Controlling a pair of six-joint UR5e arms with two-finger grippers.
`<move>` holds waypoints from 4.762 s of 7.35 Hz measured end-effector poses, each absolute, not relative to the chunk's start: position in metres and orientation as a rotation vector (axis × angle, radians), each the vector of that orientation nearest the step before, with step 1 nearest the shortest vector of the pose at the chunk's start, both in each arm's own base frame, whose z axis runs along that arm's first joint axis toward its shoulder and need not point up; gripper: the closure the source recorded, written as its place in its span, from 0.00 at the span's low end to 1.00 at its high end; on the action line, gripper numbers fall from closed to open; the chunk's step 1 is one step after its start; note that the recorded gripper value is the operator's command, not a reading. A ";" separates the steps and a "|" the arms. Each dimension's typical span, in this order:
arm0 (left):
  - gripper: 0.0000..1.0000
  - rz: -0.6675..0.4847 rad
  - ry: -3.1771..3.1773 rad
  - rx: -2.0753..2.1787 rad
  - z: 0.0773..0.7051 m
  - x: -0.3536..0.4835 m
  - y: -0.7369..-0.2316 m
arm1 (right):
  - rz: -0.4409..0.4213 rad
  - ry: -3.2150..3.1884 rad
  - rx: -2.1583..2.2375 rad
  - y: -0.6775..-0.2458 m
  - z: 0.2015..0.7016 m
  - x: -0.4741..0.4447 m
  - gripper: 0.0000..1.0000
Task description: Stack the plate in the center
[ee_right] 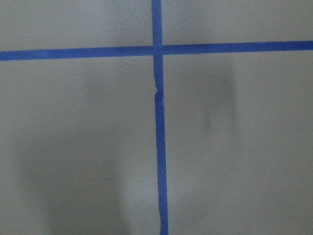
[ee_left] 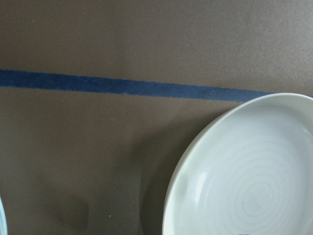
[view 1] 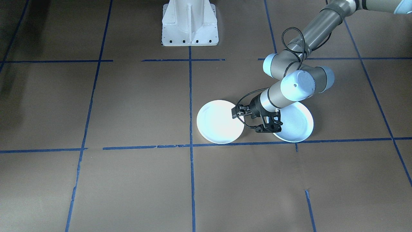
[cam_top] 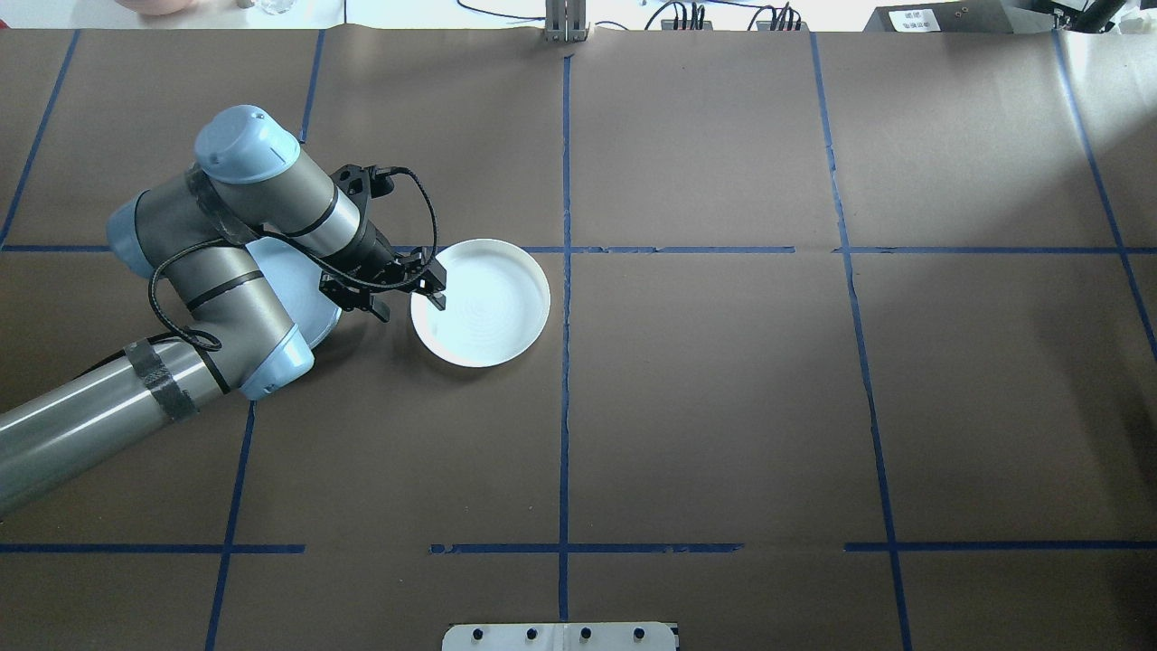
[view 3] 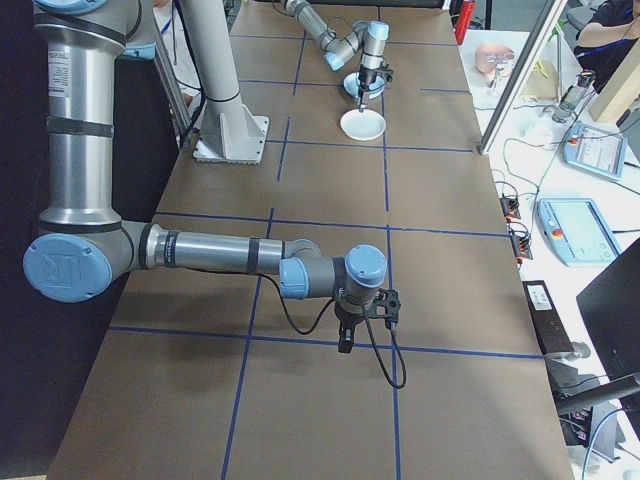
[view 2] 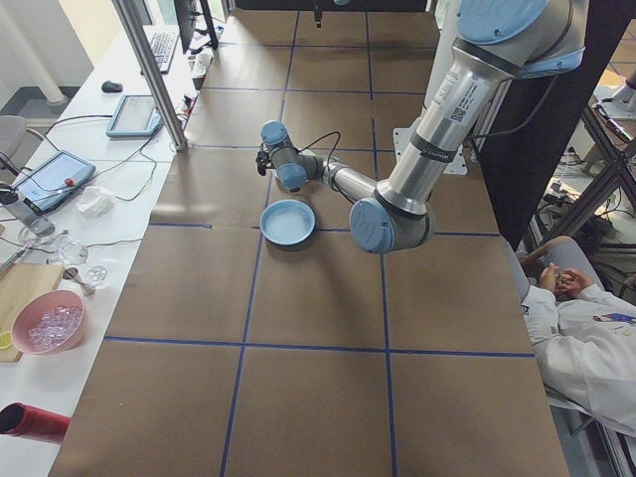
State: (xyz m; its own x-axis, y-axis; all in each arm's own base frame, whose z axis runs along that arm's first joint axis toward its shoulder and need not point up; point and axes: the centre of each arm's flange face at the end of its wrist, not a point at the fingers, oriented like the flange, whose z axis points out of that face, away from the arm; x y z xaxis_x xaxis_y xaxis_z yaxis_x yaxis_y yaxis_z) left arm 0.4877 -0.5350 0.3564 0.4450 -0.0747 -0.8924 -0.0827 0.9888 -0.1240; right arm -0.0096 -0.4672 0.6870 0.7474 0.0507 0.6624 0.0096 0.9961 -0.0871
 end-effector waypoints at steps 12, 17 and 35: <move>1.00 -0.074 1.142 -0.075 0.423 0.305 -0.568 | 0.022 -0.727 -0.087 -0.467 0.687 -0.010 0.00; 1.00 -0.019 1.111 -0.092 0.501 0.252 -0.545 | 0.023 -0.726 -0.088 -0.467 0.687 -0.009 0.00; 0.00 -0.004 1.078 -0.131 0.519 0.269 -0.544 | 0.023 -0.726 -0.087 -0.467 0.687 -0.009 0.00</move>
